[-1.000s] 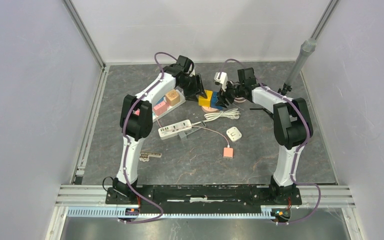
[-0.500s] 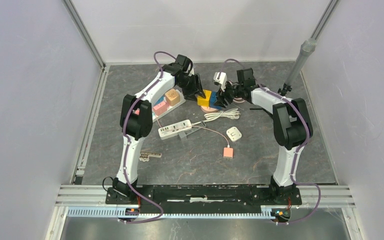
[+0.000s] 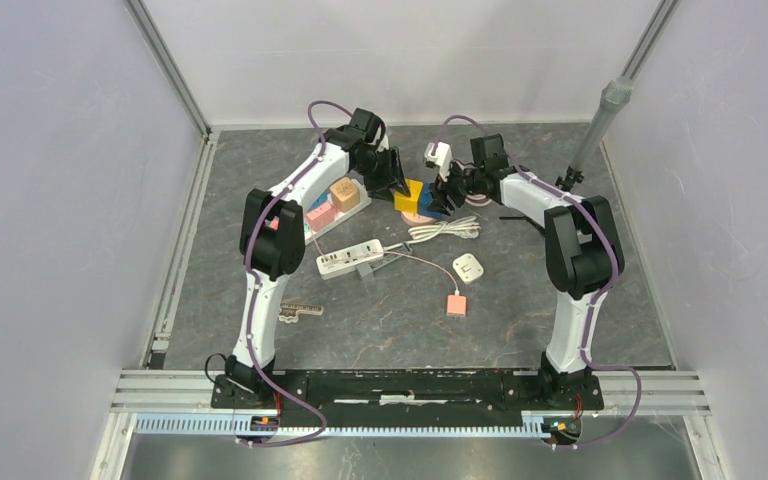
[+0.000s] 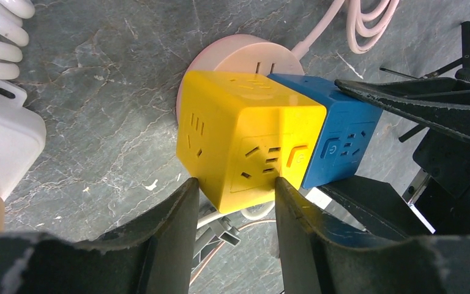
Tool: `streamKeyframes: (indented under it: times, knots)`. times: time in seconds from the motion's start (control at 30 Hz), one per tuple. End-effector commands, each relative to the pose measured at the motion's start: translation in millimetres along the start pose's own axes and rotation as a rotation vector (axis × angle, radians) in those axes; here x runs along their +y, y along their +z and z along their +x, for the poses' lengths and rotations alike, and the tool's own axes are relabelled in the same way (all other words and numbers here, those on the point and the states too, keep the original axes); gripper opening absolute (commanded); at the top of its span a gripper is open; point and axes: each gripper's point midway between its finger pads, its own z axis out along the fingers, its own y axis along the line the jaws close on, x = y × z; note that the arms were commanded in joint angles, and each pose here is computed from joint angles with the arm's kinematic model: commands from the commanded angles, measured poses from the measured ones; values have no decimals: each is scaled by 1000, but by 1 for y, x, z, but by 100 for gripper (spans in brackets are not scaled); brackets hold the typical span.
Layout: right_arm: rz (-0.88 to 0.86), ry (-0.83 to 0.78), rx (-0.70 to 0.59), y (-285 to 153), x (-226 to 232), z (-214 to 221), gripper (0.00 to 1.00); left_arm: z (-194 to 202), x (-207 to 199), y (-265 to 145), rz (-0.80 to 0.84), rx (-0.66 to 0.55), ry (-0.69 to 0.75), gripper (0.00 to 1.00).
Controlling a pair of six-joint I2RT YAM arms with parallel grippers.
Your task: Pull the plug off the socket
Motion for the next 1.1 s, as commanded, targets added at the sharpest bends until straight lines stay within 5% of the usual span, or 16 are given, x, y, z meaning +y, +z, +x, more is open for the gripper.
streamKeyframes:
  times: [0.0,0.2,0.43,0.73,0.93,1.07]
  knots:
    - [-7,-106,-111,4,18,-43,0,45,52,33,-195,140,40,53]
    - [-27,13,-268,-9,6,-65,0,47,52,33,-192,147,36,54]
    - [-32,-51,-122,17,25,-60,0,51,53,35,-196,157,17,56]
    - [-87,74,-329,-13,7,-81,0,60,60,37,-225,174,22,56]
    - [-76,-38,-180,4,31,-57,0,71,60,37,-233,194,7,56]
    - [-49,-29,-264,-12,21,-68,0,78,64,39,-250,208,12,56]
